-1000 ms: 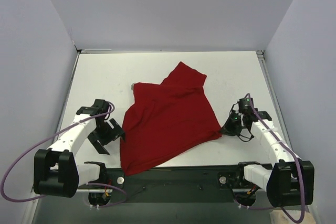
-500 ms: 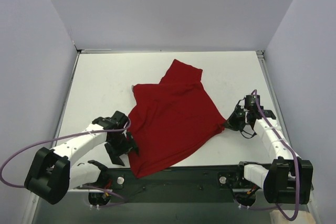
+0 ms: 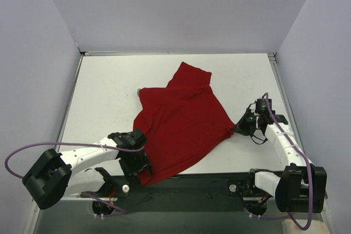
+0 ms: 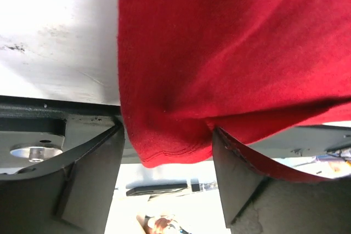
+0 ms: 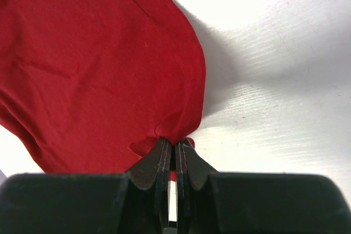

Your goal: Pin the brooch onto the clothing

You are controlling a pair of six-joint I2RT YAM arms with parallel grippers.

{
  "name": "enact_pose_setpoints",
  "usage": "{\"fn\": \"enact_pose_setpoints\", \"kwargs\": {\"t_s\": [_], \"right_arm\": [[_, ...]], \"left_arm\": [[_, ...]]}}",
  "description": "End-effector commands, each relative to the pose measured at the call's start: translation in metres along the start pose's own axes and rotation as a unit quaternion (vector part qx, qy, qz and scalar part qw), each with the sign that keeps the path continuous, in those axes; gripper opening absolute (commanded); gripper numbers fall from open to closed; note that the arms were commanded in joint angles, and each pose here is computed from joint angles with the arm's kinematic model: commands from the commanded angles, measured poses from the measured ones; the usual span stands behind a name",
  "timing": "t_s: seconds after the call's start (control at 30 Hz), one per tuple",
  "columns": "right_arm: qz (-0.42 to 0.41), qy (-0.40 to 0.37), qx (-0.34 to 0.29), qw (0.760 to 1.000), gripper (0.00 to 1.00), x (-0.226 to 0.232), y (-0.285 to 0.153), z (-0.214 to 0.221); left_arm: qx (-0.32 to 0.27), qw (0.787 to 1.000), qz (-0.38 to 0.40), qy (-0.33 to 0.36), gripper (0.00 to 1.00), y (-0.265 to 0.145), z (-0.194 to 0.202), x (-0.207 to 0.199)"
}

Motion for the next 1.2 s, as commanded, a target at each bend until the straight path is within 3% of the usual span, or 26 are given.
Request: {"fn": "enact_pose_setpoints", "kwargs": {"t_s": [0.0, 0.03, 0.13, 0.27, 0.3, 0.47, 0.6, 0.7, 0.73, 0.8, 0.83, 0.97, 1.07, 1.1, 1.17], "right_arm": [[-0.007, 0.003, 0.007, 1.000, 0.00, 0.002, 0.000, 0.000], [-0.008, 0.002, 0.007, 1.000, 0.00, 0.002, 0.000, -0.001], [-0.011, 0.000, 0.008, 1.000, 0.00, 0.002, -0.001, 0.000], [-0.012, -0.001, 0.011, 1.000, 0.00, 0.002, 0.000, 0.001], [-0.013, -0.001, 0.011, 1.000, 0.00, 0.002, 0.000, 0.000], [-0.035, -0.011, 0.008, 0.999, 0.00, 0.011, -0.004, -0.005], [-0.080, -0.029, -0.018, 0.996, 0.00, 0.035, -0.016, -0.024], [-0.131, -0.046, -0.059, 0.989, 0.00, 0.068, -0.043, -0.049], [-0.151, -0.057, -0.074, 0.984, 0.00, 0.080, -0.055, -0.055], [-0.201, -0.076, -0.131, 0.968, 0.00, 0.110, -0.092, -0.074], [-0.225, -0.095, -0.144, 0.959, 0.00, 0.125, -0.106, -0.073], [-0.341, -0.184, -0.244, 0.889, 0.00, 0.182, -0.201, -0.066], [-0.408, -0.218, -0.308, 0.831, 0.00, 0.196, -0.258, -0.053], [-0.448, -0.227, -0.334, 0.798, 0.00, 0.199, -0.288, -0.046], [-0.476, -0.229, -0.364, 0.767, 0.00, 0.198, -0.317, -0.039]], "left_arm": [[-0.011, 1.000, 0.005, -0.020, 0.72, 0.022, -0.005, -0.007], [-0.016, 1.000, -0.003, -0.021, 0.70, 0.024, -0.006, -0.006], [-0.030, 0.999, 0.001, -0.013, 0.50, 0.028, -0.011, -0.009], [-0.036, 0.999, 0.012, -0.006, 0.16, 0.029, -0.013, -0.013], [-0.034, 0.999, 0.017, -0.003, 0.00, 0.029, -0.013, -0.014], [-0.078, 0.996, 0.028, 0.013, 0.00, 0.003, -0.028, -0.027], [-0.187, 0.977, 0.102, 0.018, 0.00, -0.067, -0.074, -0.057], [-0.301, 0.935, 0.185, 0.045, 0.00, -0.153, -0.103, -0.085], [-0.366, 0.902, 0.217, 0.068, 0.00, -0.202, -0.110, -0.099], [-0.428, 0.864, 0.251, 0.090, 0.00, -0.252, -0.110, -0.110], [-0.466, 0.834, 0.268, 0.124, 0.00, -0.277, -0.109, -0.116], [-0.579, 0.708, 0.359, 0.189, 0.00, -0.386, -0.075, -0.121], [-0.636, 0.621, 0.394, 0.236, 0.00, -0.441, -0.043, -0.108], [-0.644, 0.591, 0.406, 0.267, 0.00, -0.455, -0.029, -0.103], [-0.657, 0.543, 0.432, 0.297, 0.00, -0.476, -0.008, -0.096]]}}
Point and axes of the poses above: each gripper's point midway between its finger pads, its own y axis out along the fingers, its own x axis along the line the jaws close on, z = x × y, the point moved 7 cm from there along -y, back along the fingers, and after that the axes turned 1 degree about y, right-handed, at the moved point
